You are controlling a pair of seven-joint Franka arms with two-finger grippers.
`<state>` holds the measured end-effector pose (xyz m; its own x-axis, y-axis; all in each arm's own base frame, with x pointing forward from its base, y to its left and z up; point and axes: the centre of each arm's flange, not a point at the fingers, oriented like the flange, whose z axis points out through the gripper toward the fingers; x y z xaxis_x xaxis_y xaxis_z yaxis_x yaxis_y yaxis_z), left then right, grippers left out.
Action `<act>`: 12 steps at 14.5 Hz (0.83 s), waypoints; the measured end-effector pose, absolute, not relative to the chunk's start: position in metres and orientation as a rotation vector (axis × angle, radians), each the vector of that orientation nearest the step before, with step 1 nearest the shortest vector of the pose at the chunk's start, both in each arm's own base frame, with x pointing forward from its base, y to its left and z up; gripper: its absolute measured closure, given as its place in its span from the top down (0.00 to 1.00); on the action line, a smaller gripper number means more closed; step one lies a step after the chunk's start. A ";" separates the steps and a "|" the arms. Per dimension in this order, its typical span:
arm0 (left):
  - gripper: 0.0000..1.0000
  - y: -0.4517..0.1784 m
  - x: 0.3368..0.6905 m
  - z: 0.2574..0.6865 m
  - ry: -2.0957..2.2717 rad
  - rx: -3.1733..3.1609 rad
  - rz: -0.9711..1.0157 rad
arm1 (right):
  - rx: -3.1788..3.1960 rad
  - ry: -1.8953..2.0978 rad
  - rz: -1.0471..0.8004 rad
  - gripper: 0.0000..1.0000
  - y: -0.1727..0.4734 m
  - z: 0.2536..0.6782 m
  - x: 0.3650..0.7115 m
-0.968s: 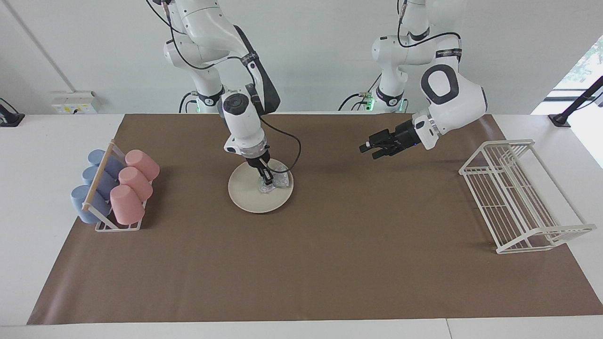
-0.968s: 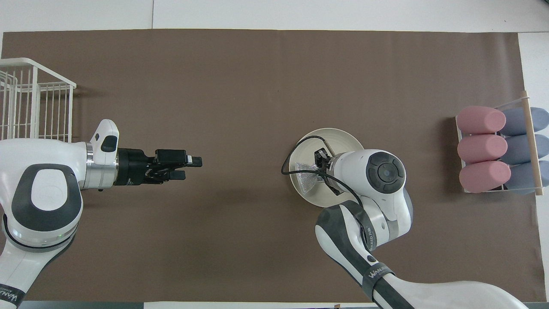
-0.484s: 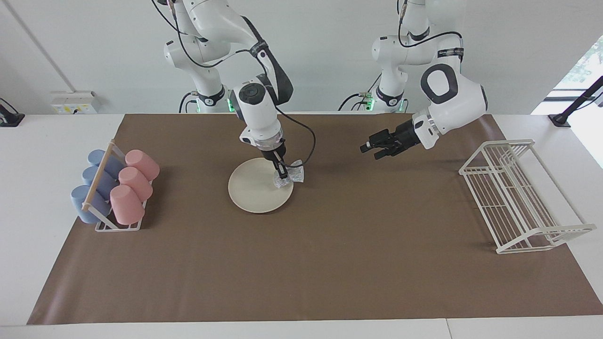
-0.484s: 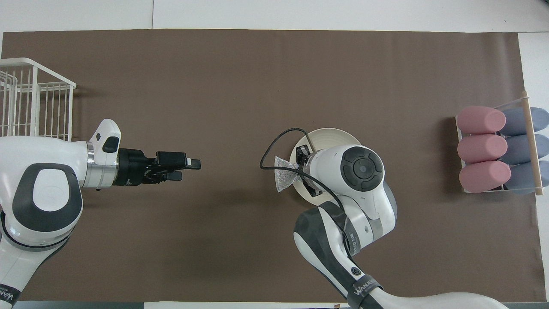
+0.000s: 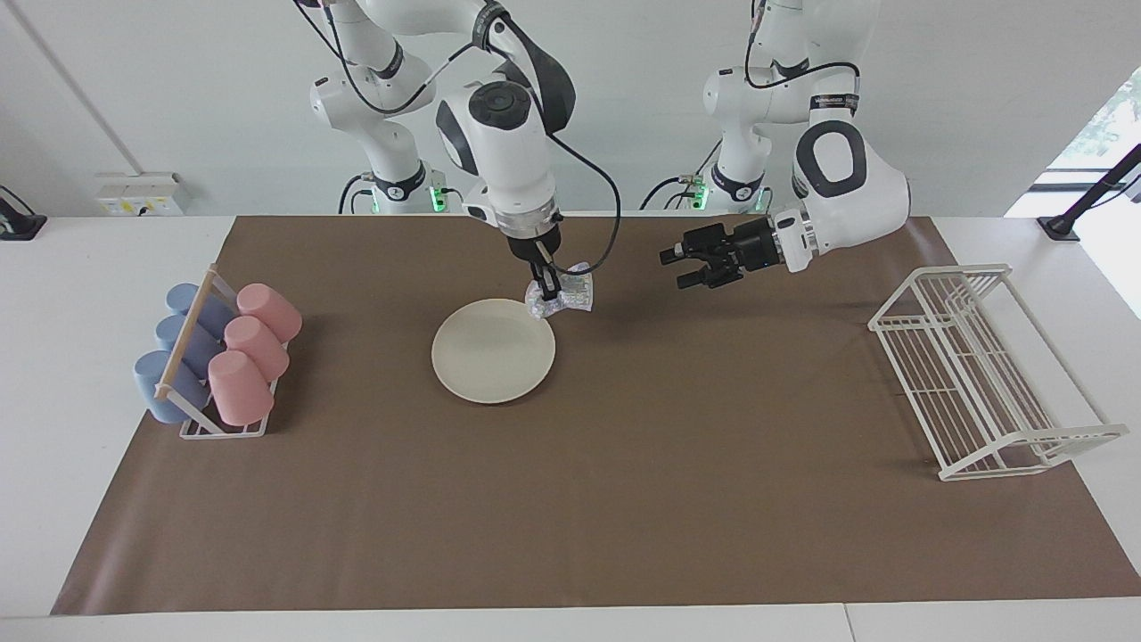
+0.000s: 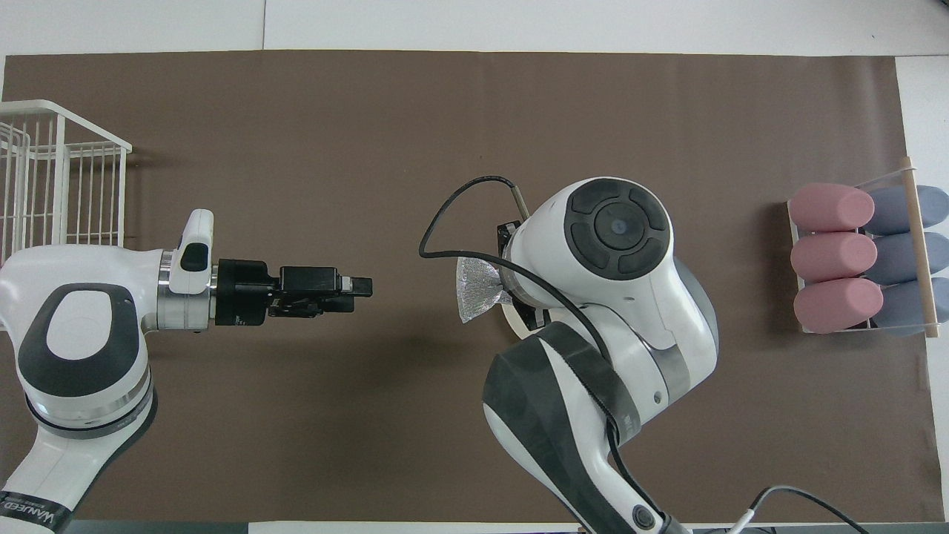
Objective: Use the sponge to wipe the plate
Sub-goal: 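Pass the scrubber from the right gripper to the left gripper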
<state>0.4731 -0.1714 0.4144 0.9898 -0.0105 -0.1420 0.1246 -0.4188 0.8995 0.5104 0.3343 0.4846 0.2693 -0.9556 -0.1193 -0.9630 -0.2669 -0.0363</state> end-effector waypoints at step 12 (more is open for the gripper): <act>1.00 -0.265 0.450 0.408 0.074 1.868 -0.097 | -2.419 1.849 0.068 0.05 0.355 0.504 0.499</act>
<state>0.4495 -0.2646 0.4083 0.9945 0.0019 -0.1051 0.1009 -0.2946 0.9503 0.4993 0.3546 0.5036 0.2636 -0.9601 -0.0936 -0.9644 -0.2601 -0.0487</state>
